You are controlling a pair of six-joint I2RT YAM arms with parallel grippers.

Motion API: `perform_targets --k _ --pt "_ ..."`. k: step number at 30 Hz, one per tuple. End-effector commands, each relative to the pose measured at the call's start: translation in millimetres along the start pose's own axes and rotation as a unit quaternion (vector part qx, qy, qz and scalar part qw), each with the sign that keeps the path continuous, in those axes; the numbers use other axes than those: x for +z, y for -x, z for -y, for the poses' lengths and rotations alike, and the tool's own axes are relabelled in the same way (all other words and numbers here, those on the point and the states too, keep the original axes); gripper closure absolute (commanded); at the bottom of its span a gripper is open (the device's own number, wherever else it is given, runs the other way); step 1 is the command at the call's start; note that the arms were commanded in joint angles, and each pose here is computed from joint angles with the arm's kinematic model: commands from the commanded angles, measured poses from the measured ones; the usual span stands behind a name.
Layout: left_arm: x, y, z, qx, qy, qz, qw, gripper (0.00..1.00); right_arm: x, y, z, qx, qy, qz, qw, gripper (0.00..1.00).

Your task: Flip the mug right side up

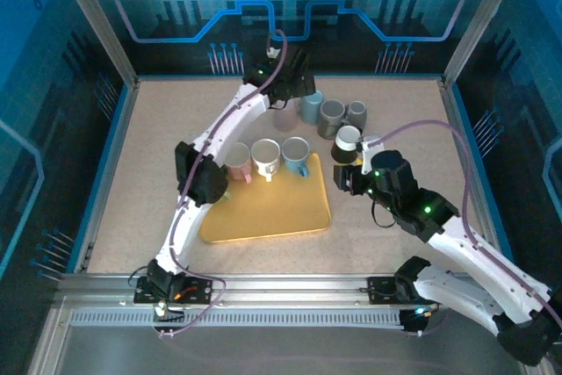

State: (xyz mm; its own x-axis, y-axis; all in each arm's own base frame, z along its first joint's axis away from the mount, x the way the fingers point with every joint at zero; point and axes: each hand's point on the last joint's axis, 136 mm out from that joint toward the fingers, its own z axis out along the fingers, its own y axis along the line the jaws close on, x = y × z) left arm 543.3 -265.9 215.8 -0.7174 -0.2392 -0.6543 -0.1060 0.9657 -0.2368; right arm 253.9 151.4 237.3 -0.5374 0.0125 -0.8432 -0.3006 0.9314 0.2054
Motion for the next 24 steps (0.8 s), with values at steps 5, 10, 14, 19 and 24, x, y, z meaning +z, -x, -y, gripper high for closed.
perform_targets --k 5,10,14,19,24 --pt "31.7 -4.8 -3.1 0.156 -0.01 0.001 0.988 0.01 -7.6 5.8 6.2 0.025 0.003 0.035 0.999 0.37" --pt "53.9 -14.7 -14.7 0.206 -0.015 -0.019 0.978 0.01 -1.5 4.1 -0.4 0.029 0.024 0.029 0.999 0.35" --pt "71.3 -24.6 -9.6 0.238 -0.047 -0.034 0.969 0.01 1.2 2.7 -2.0 0.035 0.033 0.025 0.999 0.35" --pt "88.8 -29.2 -14.8 0.245 -0.065 -0.051 0.966 0.02 1.6 1.8 -1.7 0.037 0.037 0.023 0.998 0.35" --pt "99.1 -37.5 -22.9 0.239 -0.081 -0.074 0.965 0.06 3.4 1.6 -2.3 0.039 0.041 0.022 0.998 0.34"
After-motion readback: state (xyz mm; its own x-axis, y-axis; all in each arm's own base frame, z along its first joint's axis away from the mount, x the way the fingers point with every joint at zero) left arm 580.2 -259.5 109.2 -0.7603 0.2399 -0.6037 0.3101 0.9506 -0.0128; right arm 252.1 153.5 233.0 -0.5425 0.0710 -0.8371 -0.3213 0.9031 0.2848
